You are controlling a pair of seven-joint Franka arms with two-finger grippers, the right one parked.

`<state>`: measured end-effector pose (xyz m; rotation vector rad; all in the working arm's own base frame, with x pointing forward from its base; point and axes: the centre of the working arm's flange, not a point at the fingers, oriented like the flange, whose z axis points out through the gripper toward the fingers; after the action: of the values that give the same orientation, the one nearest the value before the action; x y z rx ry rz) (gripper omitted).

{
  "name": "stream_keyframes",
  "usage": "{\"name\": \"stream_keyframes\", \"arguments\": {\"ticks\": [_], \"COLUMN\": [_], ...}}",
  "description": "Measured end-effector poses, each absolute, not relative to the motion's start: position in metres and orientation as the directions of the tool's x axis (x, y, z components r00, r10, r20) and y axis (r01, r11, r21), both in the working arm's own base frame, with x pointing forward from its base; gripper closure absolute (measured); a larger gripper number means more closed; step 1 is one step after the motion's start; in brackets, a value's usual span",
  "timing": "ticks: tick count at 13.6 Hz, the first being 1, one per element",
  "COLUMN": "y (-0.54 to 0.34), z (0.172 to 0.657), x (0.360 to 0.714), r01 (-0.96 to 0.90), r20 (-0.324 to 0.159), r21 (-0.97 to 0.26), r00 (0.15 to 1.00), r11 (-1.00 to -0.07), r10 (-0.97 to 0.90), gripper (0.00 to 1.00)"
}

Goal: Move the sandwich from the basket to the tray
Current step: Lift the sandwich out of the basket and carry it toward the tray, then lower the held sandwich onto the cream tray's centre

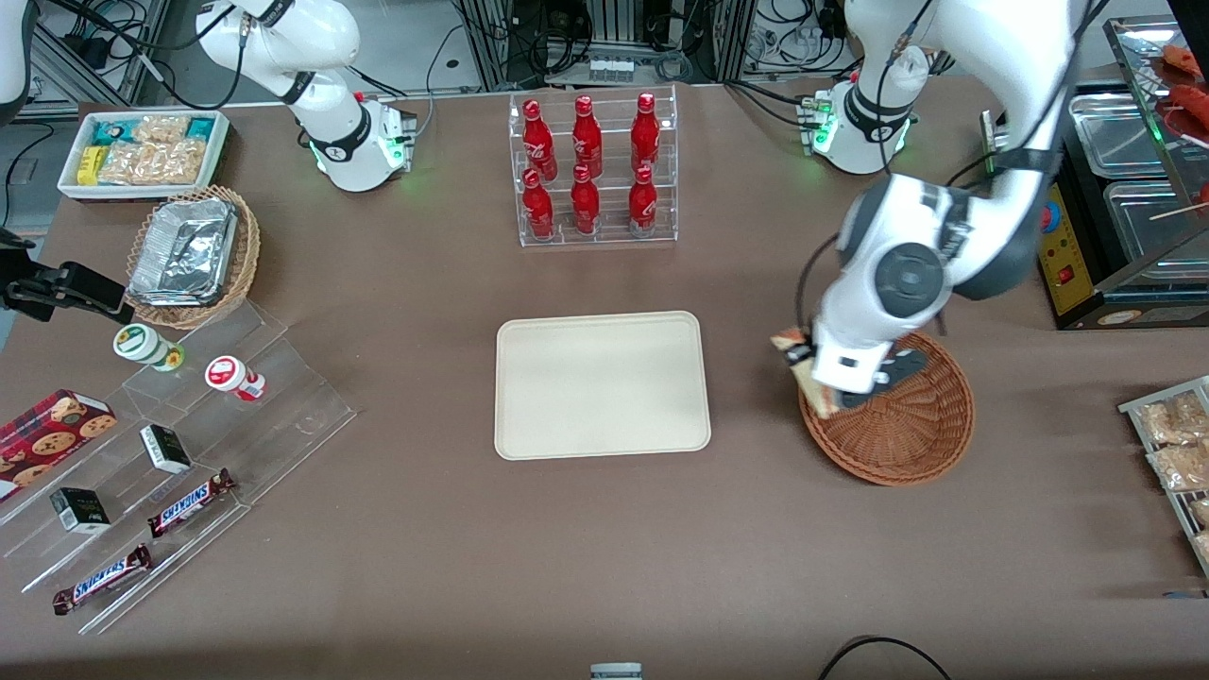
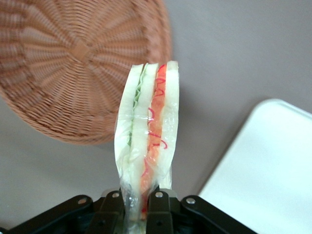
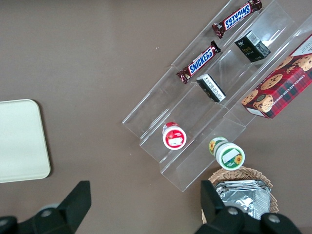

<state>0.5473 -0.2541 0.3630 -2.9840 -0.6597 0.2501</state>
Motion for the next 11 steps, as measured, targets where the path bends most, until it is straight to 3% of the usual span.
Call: {"name": "stream_keyframes", "arguments": {"ticks": [4,11], "y": [-0.35,-0.468], "z": [0.344,0.302], "x": [0.519,0.505], "r01": [0.297,0.154], "r20": [-0.153,-0.161], "r21": [-0.112,-0.077], "r00": [0.938,0.973], "r11": [-0.948,-0.985], "r10": [0.311,0.165], "gripper": [0.85,0.85]}}
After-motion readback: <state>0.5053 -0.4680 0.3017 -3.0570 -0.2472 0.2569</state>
